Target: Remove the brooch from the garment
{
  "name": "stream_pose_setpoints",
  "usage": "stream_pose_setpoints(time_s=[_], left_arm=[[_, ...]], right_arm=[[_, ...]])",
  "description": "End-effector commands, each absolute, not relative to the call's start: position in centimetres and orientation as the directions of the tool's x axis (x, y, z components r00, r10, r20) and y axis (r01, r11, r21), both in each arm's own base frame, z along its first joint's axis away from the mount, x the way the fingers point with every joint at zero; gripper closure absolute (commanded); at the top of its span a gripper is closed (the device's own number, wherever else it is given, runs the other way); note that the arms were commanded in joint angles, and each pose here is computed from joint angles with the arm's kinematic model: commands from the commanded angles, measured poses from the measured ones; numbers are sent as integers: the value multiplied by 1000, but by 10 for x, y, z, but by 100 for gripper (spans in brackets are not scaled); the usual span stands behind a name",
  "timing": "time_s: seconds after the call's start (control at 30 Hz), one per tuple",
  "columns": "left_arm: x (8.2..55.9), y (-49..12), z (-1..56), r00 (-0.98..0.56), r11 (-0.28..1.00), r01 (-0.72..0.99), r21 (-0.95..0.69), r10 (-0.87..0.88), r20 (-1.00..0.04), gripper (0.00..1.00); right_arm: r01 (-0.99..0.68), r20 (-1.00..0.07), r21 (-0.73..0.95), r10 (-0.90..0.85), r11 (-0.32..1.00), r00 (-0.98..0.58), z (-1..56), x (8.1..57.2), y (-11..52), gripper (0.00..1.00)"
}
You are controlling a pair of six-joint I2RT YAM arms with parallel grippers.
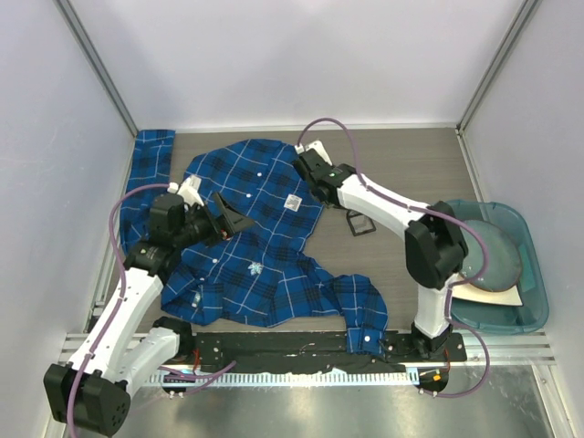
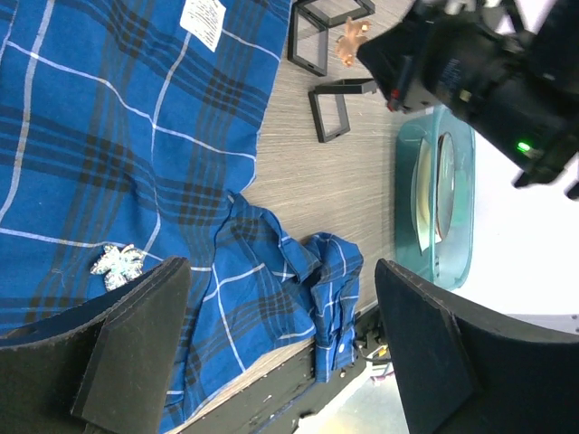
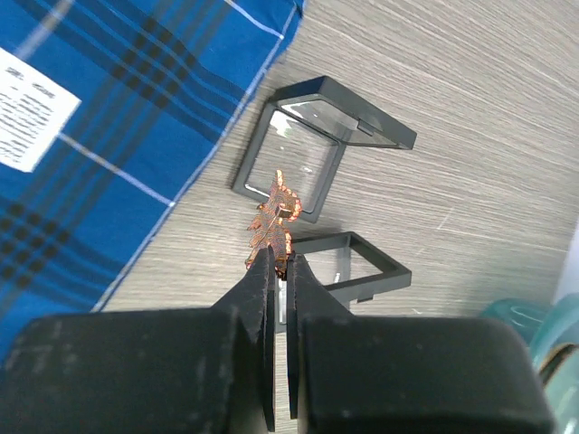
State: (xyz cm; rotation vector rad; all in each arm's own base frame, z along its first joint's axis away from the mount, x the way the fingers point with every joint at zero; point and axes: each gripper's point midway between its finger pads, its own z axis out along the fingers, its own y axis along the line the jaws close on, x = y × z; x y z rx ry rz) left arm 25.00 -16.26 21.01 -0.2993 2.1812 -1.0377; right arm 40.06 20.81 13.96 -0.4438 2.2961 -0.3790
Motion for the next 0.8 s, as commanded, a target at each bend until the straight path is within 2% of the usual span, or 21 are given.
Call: stream_pose_setpoints(time_s=[0.0,0.77], left_arm=[[244,-169,226,-724,628,150,-764,-456,-517,14],[246,-173,222,-735,620,154,-770,-449,-508,14]], right_arm=[[-152,-567,-528,-480,836,-669,152,412,189,99],[-153,-464,-557,-458,816,-758,104,439,157,99]])
